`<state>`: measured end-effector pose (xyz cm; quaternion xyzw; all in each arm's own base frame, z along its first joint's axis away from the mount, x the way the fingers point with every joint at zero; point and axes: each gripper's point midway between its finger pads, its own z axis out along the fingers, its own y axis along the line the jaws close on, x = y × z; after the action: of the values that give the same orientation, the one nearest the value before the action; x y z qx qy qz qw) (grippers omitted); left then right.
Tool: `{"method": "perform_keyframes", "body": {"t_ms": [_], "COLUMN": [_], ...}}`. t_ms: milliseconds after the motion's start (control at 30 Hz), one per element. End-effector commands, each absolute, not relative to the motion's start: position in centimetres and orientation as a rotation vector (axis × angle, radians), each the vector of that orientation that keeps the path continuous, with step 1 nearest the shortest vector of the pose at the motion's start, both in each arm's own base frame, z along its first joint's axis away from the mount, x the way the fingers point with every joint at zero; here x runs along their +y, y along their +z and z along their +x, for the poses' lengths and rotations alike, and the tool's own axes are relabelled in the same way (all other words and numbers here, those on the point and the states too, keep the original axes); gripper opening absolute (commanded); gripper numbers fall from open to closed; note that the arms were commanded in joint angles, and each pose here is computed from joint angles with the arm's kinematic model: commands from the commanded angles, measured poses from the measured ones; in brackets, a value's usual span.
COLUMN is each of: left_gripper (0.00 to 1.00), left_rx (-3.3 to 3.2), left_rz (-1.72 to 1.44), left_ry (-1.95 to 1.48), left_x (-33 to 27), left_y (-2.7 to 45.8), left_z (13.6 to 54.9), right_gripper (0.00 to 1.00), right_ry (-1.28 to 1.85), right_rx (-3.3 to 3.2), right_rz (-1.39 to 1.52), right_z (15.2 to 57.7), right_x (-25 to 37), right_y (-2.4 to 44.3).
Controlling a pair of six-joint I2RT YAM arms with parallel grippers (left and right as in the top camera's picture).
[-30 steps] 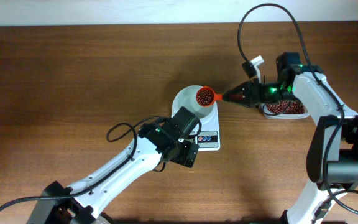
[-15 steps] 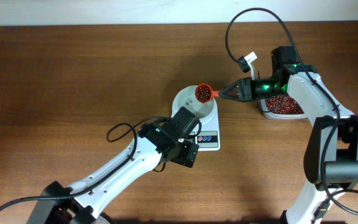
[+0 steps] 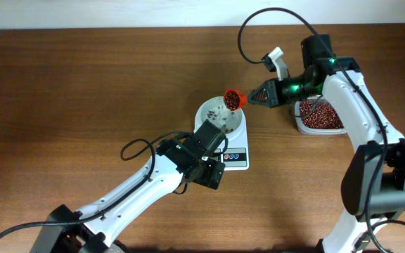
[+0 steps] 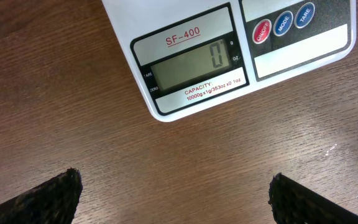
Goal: Scoop item into bowl and weigh 50g on scale
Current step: 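Carry the red scoop of beans left over the white bowl, then tip the red scoop to pour beans into the bowl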
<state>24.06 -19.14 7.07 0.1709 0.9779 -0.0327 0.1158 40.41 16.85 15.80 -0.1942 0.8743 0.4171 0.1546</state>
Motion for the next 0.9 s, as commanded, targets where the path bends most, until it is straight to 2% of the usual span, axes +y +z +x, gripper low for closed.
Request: {"method": "perform_keyframes", "body": {"t_ms": [0, 567, 667, 867], "left_gripper": [0.99, 0.99, 0.99, 0.99], "left_rx": [2.855, 2.855, 2.855, 2.855], "left_rz": [0.504, 0.504, 0.504, 0.504], "left_ry": [-0.091, -0.091, -0.091, -0.091], "left_x": [-19.0, -19.0, -19.0, -19.0], "left_y": [7.3, 7.3, 7.3, 7.3], "left_z": [24.0, 24.0, 24.0, 24.0], "right_gripper": [0.04, 0.04, 0.04, 0.04], "right_ry": [1.096, 0.348, 0.323, 0.296], "right_rx": [2.482, 2.618, 2.569, 2.542], "right_rz": [-0.619, -0.938, -1.06, -1.107], "right_z": [40.6, 39.4, 38.6, 38.3], "right_x": [17.2, 19.0, 20.7, 21.4], "right_y": [17.5, 18.6, 18.6, 19.1]}}
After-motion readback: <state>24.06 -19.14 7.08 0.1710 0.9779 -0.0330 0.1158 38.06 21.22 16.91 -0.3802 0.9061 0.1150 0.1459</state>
